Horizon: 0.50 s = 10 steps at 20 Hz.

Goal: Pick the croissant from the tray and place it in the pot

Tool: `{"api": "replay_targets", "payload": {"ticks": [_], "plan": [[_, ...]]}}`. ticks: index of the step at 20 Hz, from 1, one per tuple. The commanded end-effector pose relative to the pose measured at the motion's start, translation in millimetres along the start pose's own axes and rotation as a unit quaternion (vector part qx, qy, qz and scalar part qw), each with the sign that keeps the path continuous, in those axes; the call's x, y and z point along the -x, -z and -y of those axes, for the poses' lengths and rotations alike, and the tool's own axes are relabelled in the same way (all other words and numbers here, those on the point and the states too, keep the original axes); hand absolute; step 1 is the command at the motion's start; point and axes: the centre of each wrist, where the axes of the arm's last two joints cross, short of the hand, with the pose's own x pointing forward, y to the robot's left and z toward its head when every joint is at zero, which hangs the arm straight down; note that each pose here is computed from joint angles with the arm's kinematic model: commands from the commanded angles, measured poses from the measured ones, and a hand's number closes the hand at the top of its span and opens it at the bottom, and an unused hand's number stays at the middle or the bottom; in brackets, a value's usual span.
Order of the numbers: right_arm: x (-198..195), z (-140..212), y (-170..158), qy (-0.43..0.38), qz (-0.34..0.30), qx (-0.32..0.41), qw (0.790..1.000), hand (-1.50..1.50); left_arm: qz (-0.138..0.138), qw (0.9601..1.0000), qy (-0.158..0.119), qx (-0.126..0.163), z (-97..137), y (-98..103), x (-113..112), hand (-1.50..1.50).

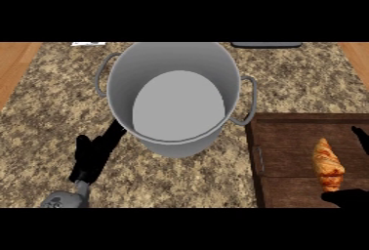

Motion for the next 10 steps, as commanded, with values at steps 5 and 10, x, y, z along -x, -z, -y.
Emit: {"api": "replay_targets", "payload": {"ticks": [5, 10], "plan": [[37, -4, 19, 0.105, 0.049, -0.023, 0.993, -1.5, 0.003, 1.0, 0.002, 0.006, -7, -7, -9, 0.0], [45, -27, 16, 0.168, 0.055, -0.039, 0.983, -1.5, 0.002, 1.0, -0.006, 0.006, -7, 1, -6, 0.0]]}}
